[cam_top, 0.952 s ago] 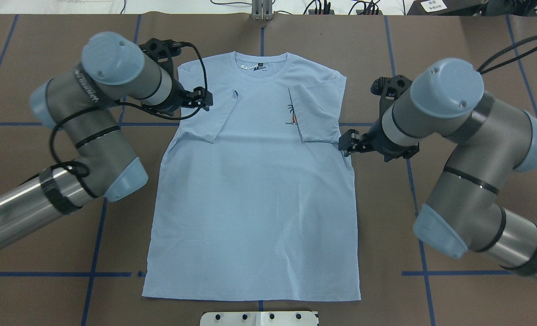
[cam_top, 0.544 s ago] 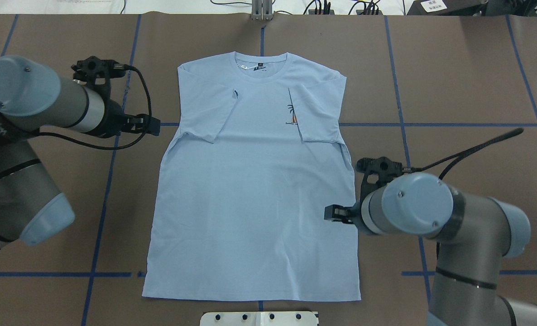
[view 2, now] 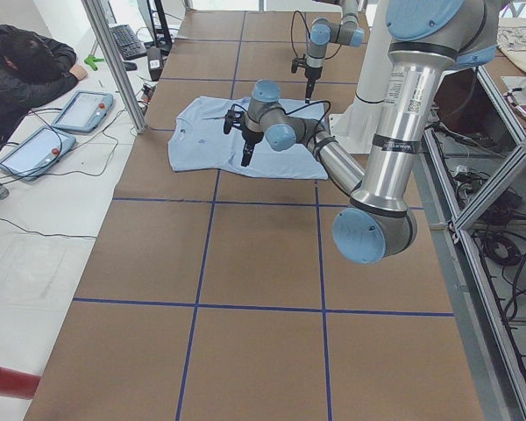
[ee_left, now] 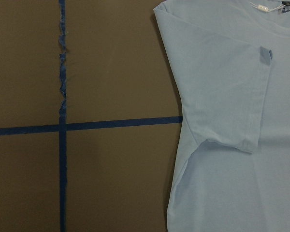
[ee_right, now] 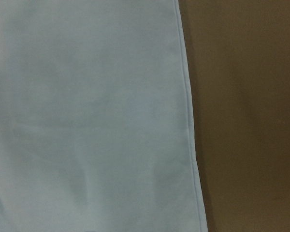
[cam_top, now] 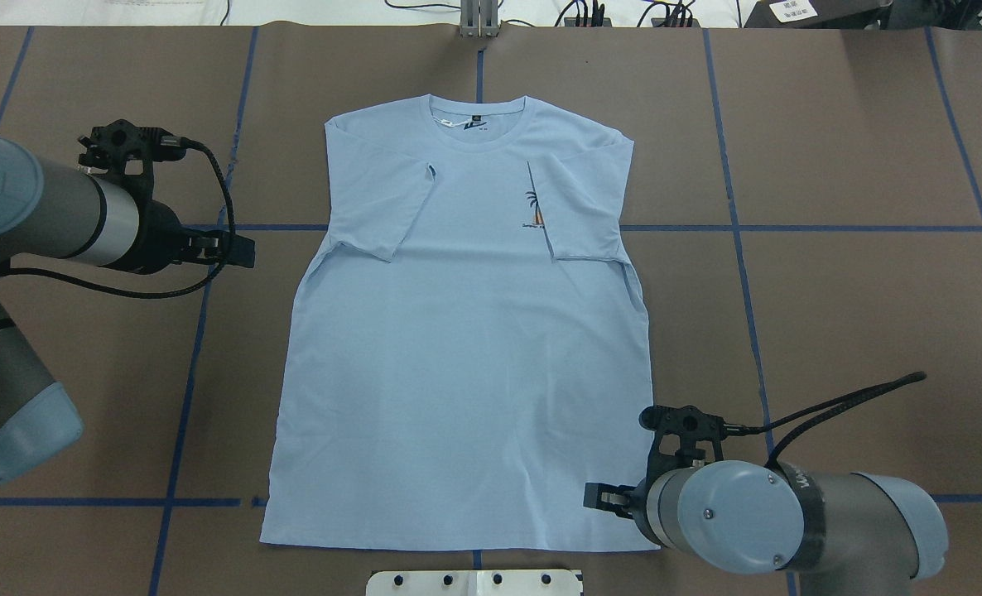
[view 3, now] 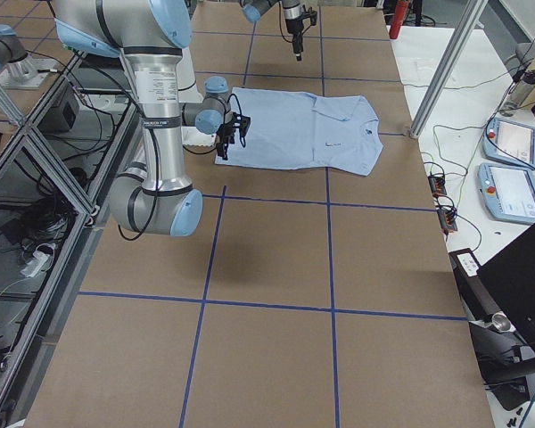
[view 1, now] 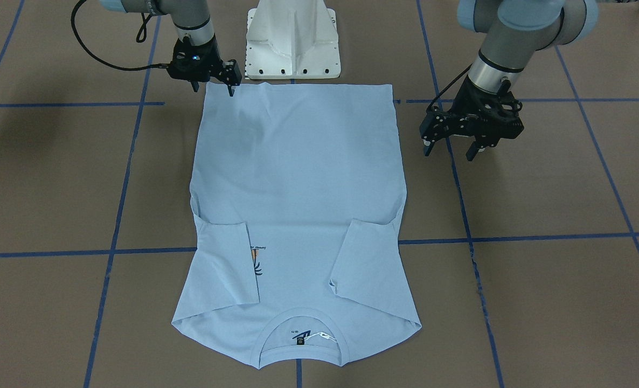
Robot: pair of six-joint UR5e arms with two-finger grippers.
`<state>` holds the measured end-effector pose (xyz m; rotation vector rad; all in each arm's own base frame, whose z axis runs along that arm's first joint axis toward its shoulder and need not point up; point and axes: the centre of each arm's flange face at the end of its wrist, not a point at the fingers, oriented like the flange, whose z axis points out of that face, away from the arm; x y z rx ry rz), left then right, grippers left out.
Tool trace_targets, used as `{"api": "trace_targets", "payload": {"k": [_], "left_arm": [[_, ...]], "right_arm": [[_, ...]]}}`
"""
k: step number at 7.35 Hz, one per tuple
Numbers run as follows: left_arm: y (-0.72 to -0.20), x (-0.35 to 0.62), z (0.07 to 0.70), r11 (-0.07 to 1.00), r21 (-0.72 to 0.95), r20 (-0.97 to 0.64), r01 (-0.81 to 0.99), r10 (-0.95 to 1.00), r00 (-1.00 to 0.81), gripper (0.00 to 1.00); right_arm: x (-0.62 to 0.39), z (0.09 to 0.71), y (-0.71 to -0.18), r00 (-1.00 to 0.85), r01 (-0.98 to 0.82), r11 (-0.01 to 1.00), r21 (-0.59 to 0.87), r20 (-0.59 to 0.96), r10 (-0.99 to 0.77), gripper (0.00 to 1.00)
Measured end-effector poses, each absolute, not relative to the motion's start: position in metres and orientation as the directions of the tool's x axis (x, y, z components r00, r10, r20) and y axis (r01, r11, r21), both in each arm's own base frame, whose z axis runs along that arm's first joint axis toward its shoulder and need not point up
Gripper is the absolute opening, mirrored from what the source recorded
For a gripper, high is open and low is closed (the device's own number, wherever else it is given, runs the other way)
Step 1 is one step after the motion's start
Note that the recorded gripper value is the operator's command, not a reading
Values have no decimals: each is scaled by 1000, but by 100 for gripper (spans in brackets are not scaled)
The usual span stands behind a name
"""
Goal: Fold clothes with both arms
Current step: 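Release the sleeves and move both grippers toward the shirt hem nearest the robot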
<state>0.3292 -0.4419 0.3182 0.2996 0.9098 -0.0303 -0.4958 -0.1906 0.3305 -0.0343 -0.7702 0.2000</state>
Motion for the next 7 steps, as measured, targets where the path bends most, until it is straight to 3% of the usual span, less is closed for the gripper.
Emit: {"api": "trace_targets", "payload": {"k": [1, 3, 5, 7], "left_arm": [[-442, 330, 318, 958, 243, -781, 151, 101, 616, 100], [-442, 331, 316, 958, 245, -782, 151, 103, 614, 100], [-443, 332, 317, 958, 245, -782, 151, 103, 614, 100], [-443, 333, 318, 958, 243, -781, 148, 103, 617, 100]], "right_arm": [[-496, 340, -183, 713, -161, 981, -107, 675, 191, 99], [-495, 352, -176, 729, -157, 981, -112, 657, 192, 71], [-496, 353, -173, 730, -159, 980, -123, 653, 201, 57], [-498, 352, -170, 729, -156, 980, -125, 654, 200, 59]]}}
